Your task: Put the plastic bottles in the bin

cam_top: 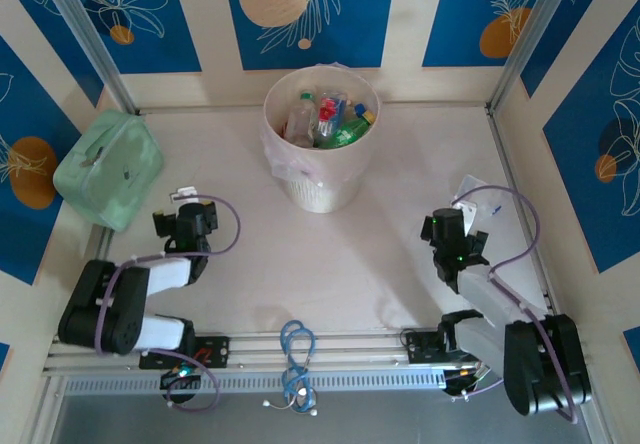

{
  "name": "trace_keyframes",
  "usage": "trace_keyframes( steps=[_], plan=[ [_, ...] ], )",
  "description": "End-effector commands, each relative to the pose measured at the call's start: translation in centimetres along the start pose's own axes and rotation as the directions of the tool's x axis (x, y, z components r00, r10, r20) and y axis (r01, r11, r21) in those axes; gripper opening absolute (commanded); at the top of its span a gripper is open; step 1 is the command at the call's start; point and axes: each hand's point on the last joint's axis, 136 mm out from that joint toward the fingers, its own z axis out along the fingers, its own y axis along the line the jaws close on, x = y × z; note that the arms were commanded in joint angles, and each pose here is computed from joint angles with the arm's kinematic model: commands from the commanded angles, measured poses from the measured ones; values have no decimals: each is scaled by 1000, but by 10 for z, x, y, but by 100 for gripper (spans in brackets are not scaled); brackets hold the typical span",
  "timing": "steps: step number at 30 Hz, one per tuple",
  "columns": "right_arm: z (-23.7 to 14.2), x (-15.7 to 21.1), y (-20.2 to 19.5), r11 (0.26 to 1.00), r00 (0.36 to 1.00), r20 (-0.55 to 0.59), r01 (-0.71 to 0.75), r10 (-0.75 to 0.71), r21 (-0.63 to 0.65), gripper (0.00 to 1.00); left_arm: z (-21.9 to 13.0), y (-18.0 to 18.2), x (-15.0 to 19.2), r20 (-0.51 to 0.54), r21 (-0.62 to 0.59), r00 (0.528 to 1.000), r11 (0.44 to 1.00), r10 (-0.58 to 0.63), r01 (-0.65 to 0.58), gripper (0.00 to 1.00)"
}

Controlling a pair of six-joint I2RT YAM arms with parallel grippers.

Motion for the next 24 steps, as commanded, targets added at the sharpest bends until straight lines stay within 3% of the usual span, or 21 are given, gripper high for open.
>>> trace_keyframes(
  steps=[1,3,5,7,8,9,10,11,12,14,16,24],
  plan=[
    [-4,-66,35,973,962,269,22,42,-232,99,9,-5,-39,167,67,982,994,-92,82,100],
    [3,-74,35,940,955,264,-39,135,-338,99,17,-15,-34,101,142,991,987,-92,77,100],
    [10,-82,35,926,937,293,-70,189,-370,99,19,-29,-34,100,220,993,975,-61,37,100],
    [21,-84,49,902,959,223,-65,174,-426,99,21,-49,-22,86,317,996,948,-18,-11,100],
    [25,-88,62,882,960,226,-43,166,-469,99,22,-50,-29,159,310,987,951,-33,-18,100],
    [28,-84,79,858,960,249,15,132,-513,99,19,-47,-26,120,318,992,948,-45,5,100],
    [35,-75,91,852,963,255,60,88,-520,99,21,-46,-22,87,312,996,950,-33,5,100],
    [38,-76,104,856,950,308,114,55,-504,99,22,-47,-25,129,307,991,952,-37,-4,100],
    [41,-66,106,862,967,253,124,5,-491,99,21,-47,-27,134,310,990,951,-42,-2,100],
    [45,-76,101,865,965,254,80,56,-495,99,22,-48,-25,116,307,993,952,-26,-11,100],
    [46,-71,99,868,977,209,73,36,-491,99,21,-50,-26,124,301,992,953,-17,-21,100],
    [44,-71,102,871,972,233,95,23,-483,99,11,-68,-27,169,357,985,929,42,-101,100]
  ],
)
